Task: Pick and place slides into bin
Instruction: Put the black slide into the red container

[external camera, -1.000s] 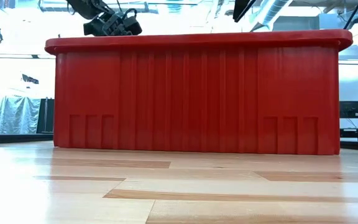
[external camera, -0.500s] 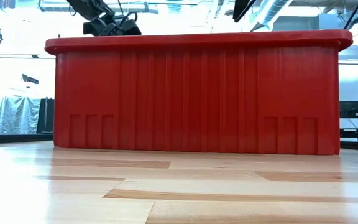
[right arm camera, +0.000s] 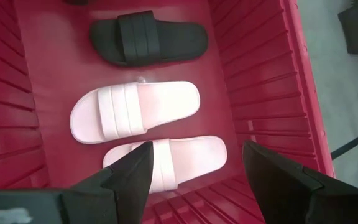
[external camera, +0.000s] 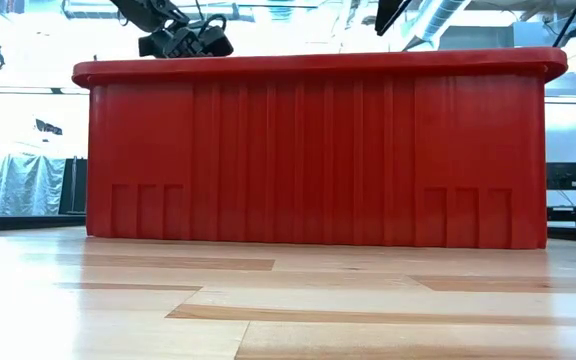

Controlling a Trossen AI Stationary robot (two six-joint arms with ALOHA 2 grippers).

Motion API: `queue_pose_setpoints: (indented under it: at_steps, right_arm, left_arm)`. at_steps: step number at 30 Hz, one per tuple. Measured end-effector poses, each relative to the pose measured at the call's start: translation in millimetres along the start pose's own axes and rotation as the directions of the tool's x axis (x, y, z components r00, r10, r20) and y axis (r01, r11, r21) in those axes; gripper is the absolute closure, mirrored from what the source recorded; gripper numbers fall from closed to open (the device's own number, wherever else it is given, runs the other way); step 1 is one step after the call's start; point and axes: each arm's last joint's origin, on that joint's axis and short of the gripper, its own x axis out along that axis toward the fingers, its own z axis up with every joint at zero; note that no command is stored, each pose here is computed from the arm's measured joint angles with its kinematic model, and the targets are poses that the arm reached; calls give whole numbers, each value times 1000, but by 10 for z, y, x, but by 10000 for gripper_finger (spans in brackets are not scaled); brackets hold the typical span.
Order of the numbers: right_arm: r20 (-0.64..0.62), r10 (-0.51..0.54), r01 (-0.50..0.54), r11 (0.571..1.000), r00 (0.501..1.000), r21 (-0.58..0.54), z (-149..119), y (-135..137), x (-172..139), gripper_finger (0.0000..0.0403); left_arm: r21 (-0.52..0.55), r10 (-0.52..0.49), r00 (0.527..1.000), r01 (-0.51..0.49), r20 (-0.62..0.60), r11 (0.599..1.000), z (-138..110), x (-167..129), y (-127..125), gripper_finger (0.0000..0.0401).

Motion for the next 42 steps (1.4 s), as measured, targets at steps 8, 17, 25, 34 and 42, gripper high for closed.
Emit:
queue_pose_setpoints:
  at_steps: [8, 17, 25, 34, 42]
  right_arm:
    - [0, 0, 0, 1000, 1000, 0, 1, 0, 1, 163]
    - [0, 0, 0, 1000, 1000, -1, 1, 1, 1, 163]
    - [0, 0, 0, 1000, 1000, -1, 1, 1, 1, 163]
    - [0, 0, 0, 1000, 1000, -1, 1, 1, 1, 163]
    - [0, 0, 0, 1000, 1000, -8, 1, 0, 1, 163]
  left_arm:
    - [-75, 11, 1000, -13, -29, 997, -326, 228, 17, 362]
    - [-61, 42, 999, -44, -33, 997, -397, 283, 26, 362]
    - [-62, 56, 997, -59, -46, 996, -406, 279, 34, 339]
    - [-78, 39, 996, -45, -80, 996, -438, 266, -12, 293]
    - [-29, 114, 990, -117, -84, 993, -357, 151, -80, 291]
